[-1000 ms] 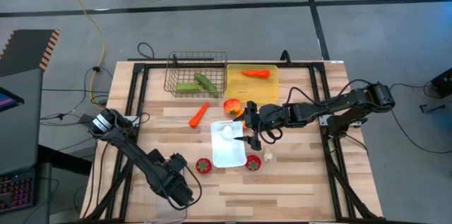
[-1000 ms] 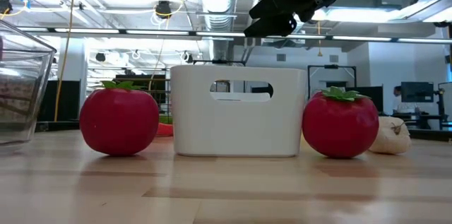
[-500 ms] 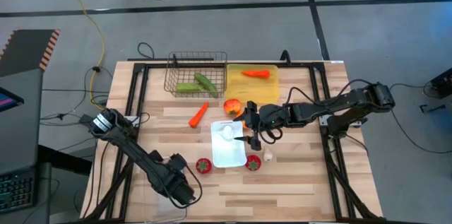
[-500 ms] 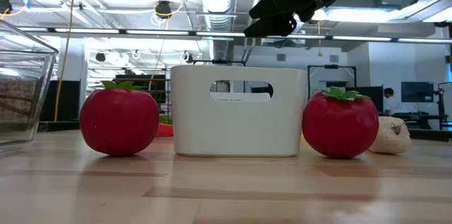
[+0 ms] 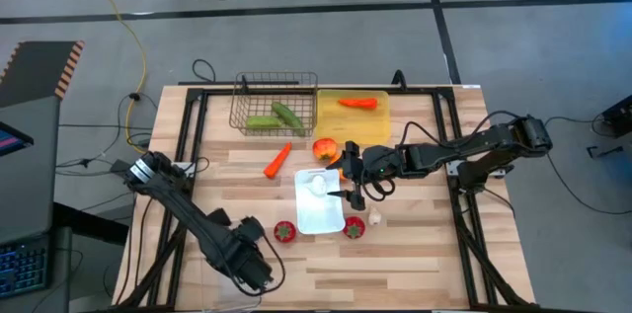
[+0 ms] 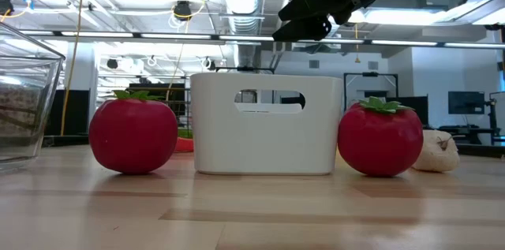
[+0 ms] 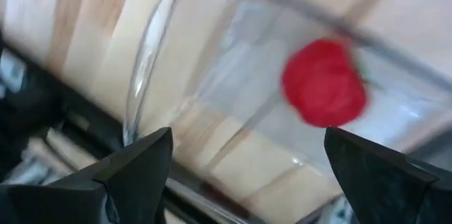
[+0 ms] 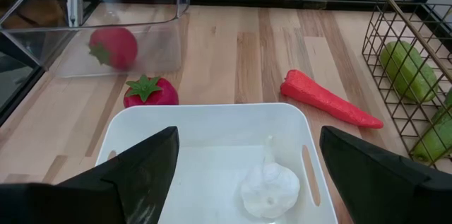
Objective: Sort produce into baskets
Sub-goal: Put the left red tomato into the transparent bin, then put the garlic into the white bin, then put the carrot into the yellow bin
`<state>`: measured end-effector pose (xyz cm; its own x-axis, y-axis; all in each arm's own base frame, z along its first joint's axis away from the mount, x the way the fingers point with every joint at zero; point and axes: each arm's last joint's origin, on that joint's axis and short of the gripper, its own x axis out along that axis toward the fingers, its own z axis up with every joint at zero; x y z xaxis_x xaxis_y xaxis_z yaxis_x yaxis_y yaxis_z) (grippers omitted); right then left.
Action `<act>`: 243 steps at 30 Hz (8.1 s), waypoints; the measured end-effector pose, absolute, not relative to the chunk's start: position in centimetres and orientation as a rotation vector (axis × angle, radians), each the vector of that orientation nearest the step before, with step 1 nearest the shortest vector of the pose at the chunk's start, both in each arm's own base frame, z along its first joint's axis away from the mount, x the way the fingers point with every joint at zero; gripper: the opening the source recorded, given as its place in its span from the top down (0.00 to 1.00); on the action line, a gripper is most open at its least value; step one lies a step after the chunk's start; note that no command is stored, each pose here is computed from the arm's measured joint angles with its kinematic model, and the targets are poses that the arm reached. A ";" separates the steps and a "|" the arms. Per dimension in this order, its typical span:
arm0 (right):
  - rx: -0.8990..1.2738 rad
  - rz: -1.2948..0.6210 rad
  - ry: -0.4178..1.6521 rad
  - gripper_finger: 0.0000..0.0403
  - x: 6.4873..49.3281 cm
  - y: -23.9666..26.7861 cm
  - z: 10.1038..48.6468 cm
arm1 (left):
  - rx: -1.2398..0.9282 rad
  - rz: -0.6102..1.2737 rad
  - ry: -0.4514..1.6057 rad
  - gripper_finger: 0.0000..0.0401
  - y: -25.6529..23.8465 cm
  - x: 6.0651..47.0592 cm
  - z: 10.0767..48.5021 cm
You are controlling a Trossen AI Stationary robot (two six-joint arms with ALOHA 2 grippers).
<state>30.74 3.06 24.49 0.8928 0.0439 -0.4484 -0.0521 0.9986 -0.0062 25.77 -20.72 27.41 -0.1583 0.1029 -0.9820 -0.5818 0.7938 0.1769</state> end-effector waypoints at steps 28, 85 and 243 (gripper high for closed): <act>-0.018 0.050 0.466 0.08 30.7 3.1 24.5 | -0.260 0.409 1.184 0.12 -16.6 32.5 30.8; -0.056 0.171 0.881 0.08 22.8 6.4 25.5 | -0.307 0.297 1.375 0.39 -13.6 32.0 17.4; -0.140 0.104 0.532 0.35 32.4 6.1 20.8 | -0.255 0.596 1.578 0.22 4.5 32.2 17.2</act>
